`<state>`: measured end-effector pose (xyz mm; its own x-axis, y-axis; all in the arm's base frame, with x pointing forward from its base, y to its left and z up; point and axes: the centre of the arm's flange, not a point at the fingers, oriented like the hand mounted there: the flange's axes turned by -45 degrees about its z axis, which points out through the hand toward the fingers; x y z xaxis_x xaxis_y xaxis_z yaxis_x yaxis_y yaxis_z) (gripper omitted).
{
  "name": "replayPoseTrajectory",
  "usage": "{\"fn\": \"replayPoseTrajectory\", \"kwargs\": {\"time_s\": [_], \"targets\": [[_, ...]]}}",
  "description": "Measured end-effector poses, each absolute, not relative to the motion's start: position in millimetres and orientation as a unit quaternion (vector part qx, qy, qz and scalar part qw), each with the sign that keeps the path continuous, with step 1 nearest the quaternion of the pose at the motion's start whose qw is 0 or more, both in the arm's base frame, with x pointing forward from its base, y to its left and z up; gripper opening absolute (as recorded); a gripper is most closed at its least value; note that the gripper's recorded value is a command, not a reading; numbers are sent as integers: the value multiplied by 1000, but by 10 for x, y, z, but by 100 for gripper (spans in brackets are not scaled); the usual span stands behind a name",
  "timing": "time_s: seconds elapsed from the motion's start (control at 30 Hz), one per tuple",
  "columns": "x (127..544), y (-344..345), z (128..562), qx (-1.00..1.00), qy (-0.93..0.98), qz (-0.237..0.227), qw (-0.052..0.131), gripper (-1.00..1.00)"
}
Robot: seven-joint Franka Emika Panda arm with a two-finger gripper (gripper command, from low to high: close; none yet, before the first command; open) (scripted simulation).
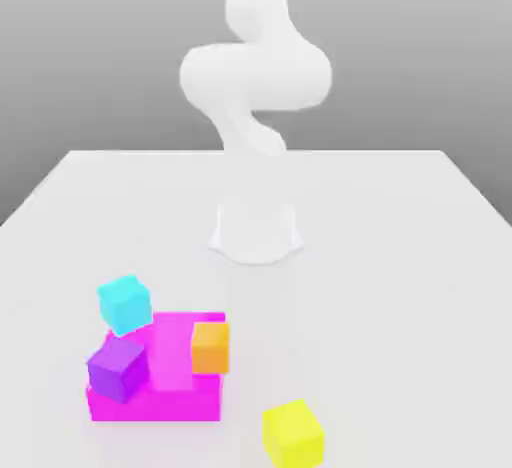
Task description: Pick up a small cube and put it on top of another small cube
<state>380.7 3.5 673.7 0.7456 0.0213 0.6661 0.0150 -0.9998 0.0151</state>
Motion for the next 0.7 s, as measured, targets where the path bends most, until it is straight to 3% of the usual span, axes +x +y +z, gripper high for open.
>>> {"fn": "replayPoseTrajectory", "kwargs": {"time_s": [0.37, 0.7], "targets": [[4824, 204, 4795, 974, 90, 205, 21, 0], [4937, 369, 2873, 984, 166, 66, 12, 0]]}}
